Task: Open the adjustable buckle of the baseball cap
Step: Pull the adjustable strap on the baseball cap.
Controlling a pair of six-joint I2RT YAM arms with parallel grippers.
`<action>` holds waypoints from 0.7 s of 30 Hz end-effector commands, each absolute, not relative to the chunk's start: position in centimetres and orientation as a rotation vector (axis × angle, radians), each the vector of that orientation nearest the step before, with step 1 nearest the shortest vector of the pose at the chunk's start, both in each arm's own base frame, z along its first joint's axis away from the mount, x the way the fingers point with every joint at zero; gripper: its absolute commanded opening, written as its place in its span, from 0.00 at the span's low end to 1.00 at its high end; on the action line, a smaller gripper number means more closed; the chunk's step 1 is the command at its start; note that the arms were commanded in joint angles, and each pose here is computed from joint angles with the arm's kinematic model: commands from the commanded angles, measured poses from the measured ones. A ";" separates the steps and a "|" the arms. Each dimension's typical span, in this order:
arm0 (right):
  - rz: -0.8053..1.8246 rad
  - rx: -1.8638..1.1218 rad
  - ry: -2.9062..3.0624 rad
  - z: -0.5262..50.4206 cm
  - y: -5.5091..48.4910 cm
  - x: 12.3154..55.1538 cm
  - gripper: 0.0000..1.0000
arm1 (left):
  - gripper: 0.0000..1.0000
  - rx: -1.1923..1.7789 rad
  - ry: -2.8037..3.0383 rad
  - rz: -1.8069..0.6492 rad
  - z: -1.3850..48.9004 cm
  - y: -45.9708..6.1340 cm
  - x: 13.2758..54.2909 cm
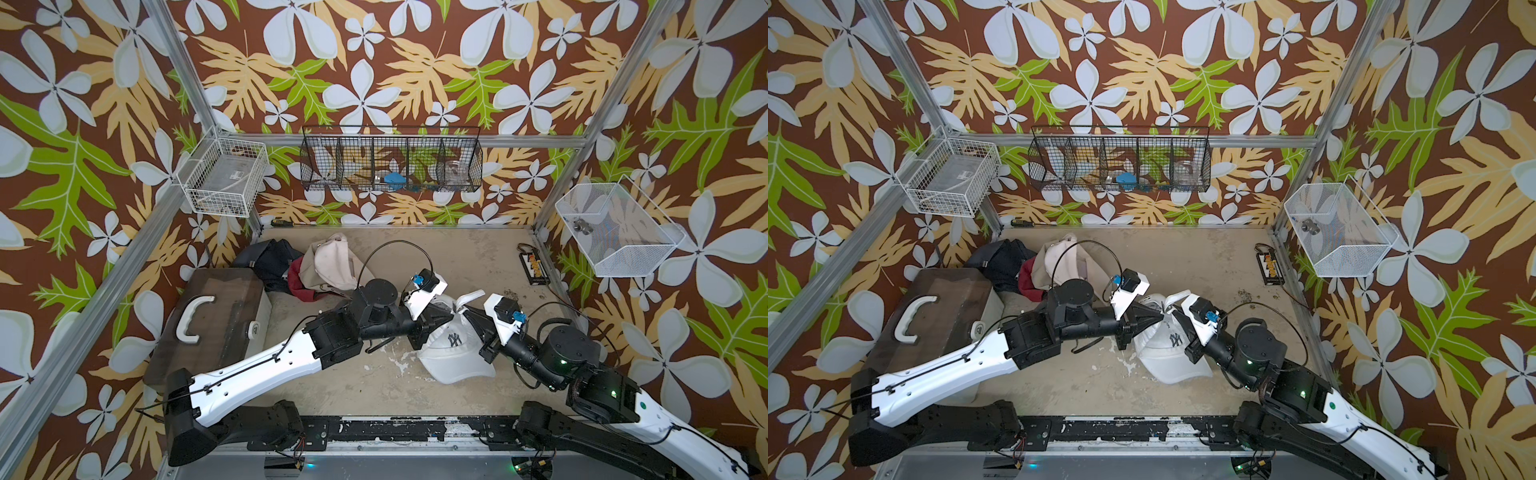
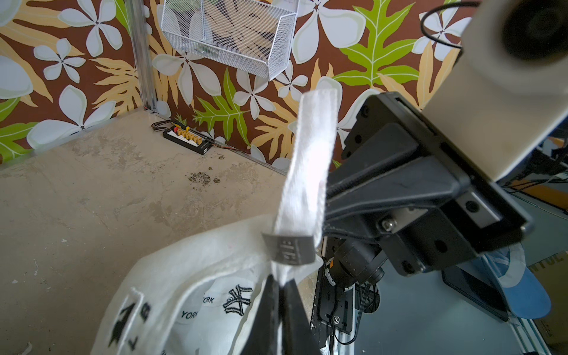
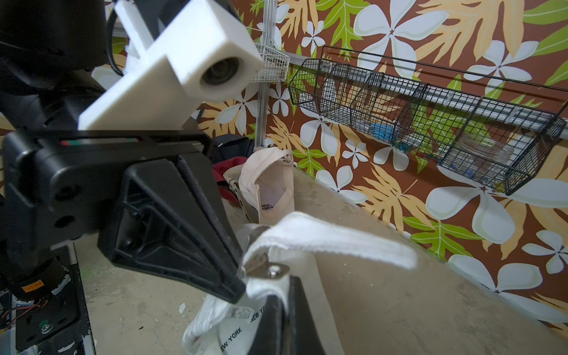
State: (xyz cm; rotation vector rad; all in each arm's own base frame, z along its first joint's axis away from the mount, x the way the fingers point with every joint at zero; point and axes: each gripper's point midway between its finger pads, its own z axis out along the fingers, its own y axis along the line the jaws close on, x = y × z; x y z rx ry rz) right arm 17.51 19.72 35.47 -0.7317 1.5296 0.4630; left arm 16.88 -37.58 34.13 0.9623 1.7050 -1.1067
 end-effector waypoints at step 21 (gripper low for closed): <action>0.463 -0.624 1.501 37.9 18.6 18.0 0.00 | 0.00 1.001 1.694 -1.131 33.5 -37.7 15.7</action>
